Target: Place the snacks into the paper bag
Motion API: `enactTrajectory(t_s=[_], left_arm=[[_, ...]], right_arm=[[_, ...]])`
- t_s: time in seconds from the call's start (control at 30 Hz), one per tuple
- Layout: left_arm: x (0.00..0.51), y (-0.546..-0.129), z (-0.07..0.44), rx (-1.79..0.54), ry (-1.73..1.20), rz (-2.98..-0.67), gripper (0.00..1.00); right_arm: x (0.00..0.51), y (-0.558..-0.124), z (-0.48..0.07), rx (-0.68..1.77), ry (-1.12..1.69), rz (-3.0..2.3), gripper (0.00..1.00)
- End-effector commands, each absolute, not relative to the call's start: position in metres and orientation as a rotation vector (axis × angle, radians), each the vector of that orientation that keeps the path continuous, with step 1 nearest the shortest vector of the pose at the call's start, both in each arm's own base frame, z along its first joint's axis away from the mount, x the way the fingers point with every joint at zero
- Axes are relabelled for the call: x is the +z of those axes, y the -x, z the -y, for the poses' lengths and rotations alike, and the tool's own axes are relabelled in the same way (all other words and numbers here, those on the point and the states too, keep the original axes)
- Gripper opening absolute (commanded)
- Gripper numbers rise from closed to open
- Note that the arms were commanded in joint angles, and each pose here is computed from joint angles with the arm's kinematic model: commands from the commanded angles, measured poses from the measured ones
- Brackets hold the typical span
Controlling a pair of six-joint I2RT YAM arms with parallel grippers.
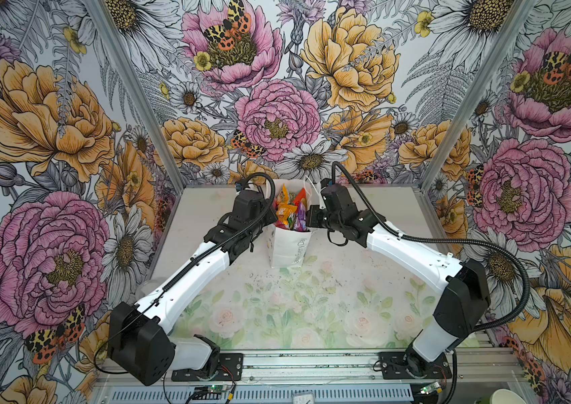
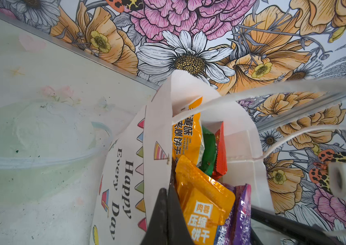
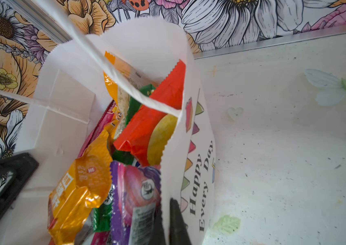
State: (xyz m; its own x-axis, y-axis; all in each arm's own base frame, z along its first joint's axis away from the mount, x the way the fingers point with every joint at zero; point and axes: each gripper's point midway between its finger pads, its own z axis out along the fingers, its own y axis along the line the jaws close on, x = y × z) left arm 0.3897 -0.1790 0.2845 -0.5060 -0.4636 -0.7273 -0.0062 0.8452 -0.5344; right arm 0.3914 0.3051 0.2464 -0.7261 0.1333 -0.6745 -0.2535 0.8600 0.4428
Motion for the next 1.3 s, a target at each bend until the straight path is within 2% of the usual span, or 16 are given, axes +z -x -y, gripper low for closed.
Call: enactTrajectory(t_s=[0.0, 0.1, 0.2, 0.3, 0.4, 0.53, 0.67, 0.73, 0.8, 0.87, 0.97, 1.27], left_arm=[[0.303, -0.385, 0.187, -0.682, 0.309, -1.986, 0.1], [0.307, -0.385, 0.182, -0.683, 0.32, -1.977, 0.14], [0.304, -0.386, 0.173, -0.673, 0.349, -1.981, 0.15], [0.299, -0.387, 0.166, -0.68, 0.375, -1.989, 0.16], [0.298, -0.385, 0.162, -0.683, 0.38, -1.99, 0.26], [0.301, -0.382, 0.159, -0.681, 0.374, -1.99, 0.42], [0.304, -0.381, 0.157, -0.686, 0.367, -2.002, 0.6], [0.307, -0.379, 0.156, -0.686, 0.369, -2.008, 0.77], [0.311, -0.377, 0.155, -0.692, 0.373, -2.014, 0.89], [0.315, -0.375, 0.157, -0.717, 0.361, -2.014, 0.95], [0.321, -0.374, 0.159, -0.733, 0.349, -2.008, 0.99], [0.325, -0.374, 0.165, -0.72, 0.309, -2.004, 0.99]], right_arm=[[0.281, -0.395, -0.327, 0.77, 0.15, -2.196, 0.0], [0.291, -0.395, -0.327, 0.77, 0.154, -2.187, 0.14], [0.295, -0.395, -0.325, 0.761, 0.159, -2.188, 0.32], [0.3, -0.393, -0.321, 0.741, 0.159, -2.18, 0.45], [0.306, -0.391, -0.313, 0.706, 0.155, -2.17, 0.58], [0.316, -0.388, -0.302, 0.669, 0.146, -2.145, 0.69], [0.325, -0.383, -0.295, 0.661, 0.156, -2.123, 0.76], [0.33, -0.38, -0.291, 0.654, 0.16, -2.115, 0.81], [0.334, -0.377, -0.286, 0.646, 0.167, -2.105, 0.87], [0.337, -0.374, -0.281, 0.633, 0.171, -2.102, 0.91], [0.339, -0.375, -0.272, 0.605, 0.161, -2.097, 0.93], [0.332, -0.38, -0.263, 0.593, 0.132, -2.111, 0.92]])
